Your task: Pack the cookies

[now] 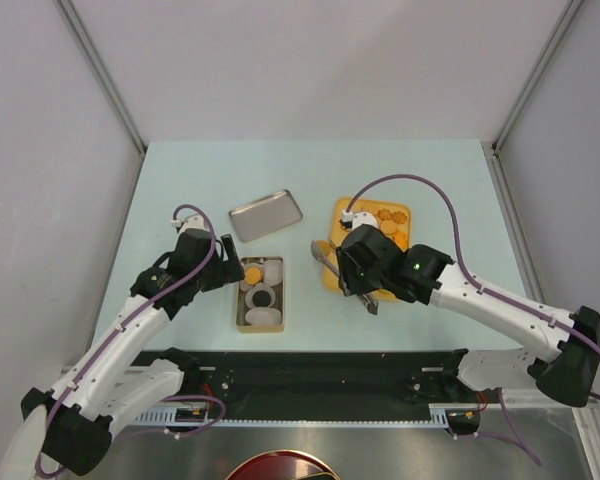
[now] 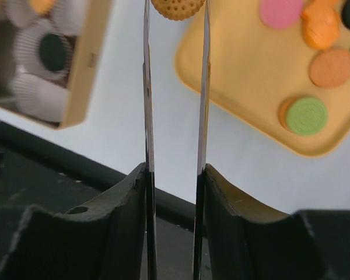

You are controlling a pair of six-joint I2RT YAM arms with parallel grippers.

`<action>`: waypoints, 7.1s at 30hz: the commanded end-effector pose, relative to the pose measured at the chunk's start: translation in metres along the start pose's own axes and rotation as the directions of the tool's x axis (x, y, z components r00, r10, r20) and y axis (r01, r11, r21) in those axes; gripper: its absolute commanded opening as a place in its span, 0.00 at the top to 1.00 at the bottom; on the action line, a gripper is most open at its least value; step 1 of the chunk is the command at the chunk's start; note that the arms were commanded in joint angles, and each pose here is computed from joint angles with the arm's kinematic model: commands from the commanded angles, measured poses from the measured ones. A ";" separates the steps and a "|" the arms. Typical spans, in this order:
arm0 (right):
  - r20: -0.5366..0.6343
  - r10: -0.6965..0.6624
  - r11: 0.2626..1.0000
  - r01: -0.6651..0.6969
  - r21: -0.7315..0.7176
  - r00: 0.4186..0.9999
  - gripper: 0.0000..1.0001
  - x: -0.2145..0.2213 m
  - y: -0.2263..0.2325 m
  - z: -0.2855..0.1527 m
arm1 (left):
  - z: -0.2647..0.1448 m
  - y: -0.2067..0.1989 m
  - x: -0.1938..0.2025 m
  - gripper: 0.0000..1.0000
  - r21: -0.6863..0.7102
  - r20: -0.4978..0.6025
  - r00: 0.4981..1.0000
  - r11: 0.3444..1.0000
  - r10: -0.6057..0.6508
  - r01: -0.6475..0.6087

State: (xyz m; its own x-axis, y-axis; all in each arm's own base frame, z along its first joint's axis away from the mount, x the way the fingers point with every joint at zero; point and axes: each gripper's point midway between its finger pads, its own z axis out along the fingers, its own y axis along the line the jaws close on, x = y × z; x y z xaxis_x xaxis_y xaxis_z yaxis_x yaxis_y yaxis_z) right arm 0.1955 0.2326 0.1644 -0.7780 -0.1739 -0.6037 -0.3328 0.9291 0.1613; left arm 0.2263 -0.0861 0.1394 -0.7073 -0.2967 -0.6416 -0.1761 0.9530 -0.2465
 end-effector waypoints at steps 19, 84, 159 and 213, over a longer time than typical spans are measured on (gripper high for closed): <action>0.078 -0.127 0.961 0.142 -0.236 0.989 0.66 -0.035 0.119 0.016 | -0.001 0.001 -0.004 0.00 -0.005 0.026 1.000 1.000 -0.011 0.012; -0.076 -0.305 0.922 0.275 -0.271 0.949 0.47 0.074 0.157 -0.017 | 0.000 0.000 -0.003 0.00 -0.003 0.028 1.000 1.000 -0.010 0.010; -0.207 0.165 0.974 -0.127 0.186 0.964 0.52 0.054 -0.096 0.017 | 0.000 -0.003 -0.002 0.00 0.014 0.023 1.000 1.000 -0.006 0.006; -0.033 -0.169 0.966 0.158 -0.203 0.985 0.63 -0.037 0.124 0.026 | -0.001 -0.002 -0.001 0.00 0.008 0.020 1.000 1.000 -0.011 0.010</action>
State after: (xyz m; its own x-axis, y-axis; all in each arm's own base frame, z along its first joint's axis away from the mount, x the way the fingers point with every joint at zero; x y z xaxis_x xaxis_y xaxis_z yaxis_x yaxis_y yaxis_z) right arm 0.1906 0.3487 0.1718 -0.7619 -0.3377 -0.5527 -0.5185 0.8295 0.2078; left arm 0.2261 -0.0849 0.1369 -0.7019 -0.2981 -0.6469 -0.1827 0.9532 -0.2410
